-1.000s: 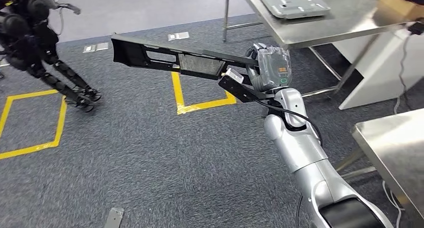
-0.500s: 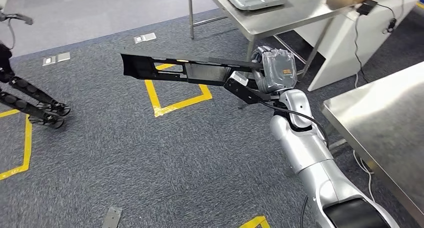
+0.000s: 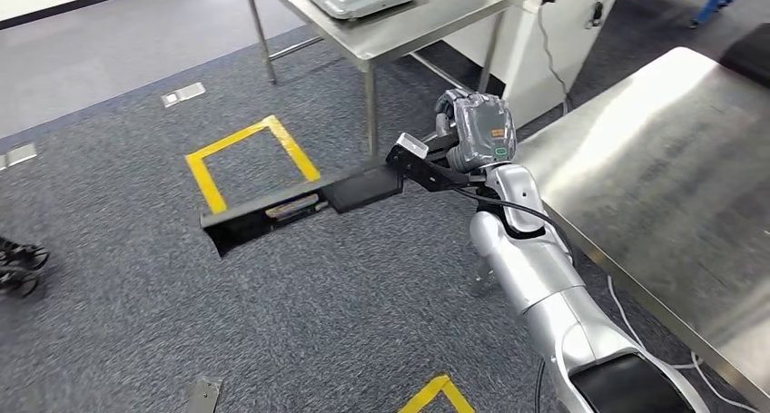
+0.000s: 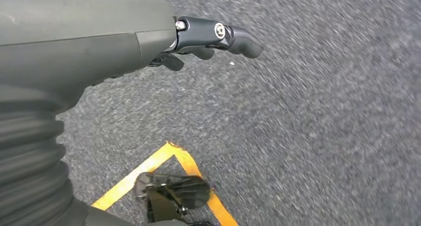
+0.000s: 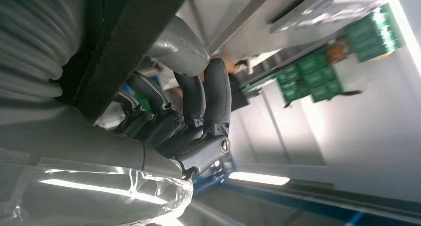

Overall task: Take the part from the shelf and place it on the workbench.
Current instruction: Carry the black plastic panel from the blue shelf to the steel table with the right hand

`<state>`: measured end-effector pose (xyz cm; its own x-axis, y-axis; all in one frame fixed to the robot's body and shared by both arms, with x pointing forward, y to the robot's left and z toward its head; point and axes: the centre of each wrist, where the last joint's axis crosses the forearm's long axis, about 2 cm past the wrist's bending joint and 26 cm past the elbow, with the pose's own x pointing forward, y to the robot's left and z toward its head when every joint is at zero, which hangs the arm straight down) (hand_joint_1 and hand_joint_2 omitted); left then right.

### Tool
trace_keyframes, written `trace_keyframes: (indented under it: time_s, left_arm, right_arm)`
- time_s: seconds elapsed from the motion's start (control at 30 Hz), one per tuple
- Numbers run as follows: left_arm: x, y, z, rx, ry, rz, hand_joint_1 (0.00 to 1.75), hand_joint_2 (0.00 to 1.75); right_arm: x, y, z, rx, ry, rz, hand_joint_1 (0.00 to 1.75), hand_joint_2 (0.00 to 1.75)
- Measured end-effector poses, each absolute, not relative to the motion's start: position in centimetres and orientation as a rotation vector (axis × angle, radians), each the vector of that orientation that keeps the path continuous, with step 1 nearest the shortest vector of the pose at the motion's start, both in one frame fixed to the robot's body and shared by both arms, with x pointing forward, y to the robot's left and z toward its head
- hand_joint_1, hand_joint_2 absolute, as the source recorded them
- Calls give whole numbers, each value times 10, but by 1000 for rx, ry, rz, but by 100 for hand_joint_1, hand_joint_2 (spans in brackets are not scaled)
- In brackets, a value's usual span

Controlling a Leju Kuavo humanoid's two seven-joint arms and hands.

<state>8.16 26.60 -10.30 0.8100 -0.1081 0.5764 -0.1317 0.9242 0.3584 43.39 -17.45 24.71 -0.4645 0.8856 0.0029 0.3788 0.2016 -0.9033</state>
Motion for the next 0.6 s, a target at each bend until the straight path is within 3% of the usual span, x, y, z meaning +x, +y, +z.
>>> trace_keyframes:
  time_s: [0.6]
  left_arm:
    - [89,265,-101,395,-639,6,0,175]
  right_arm:
    - [437,-174,246,-1197,-1923,1238,175,175]
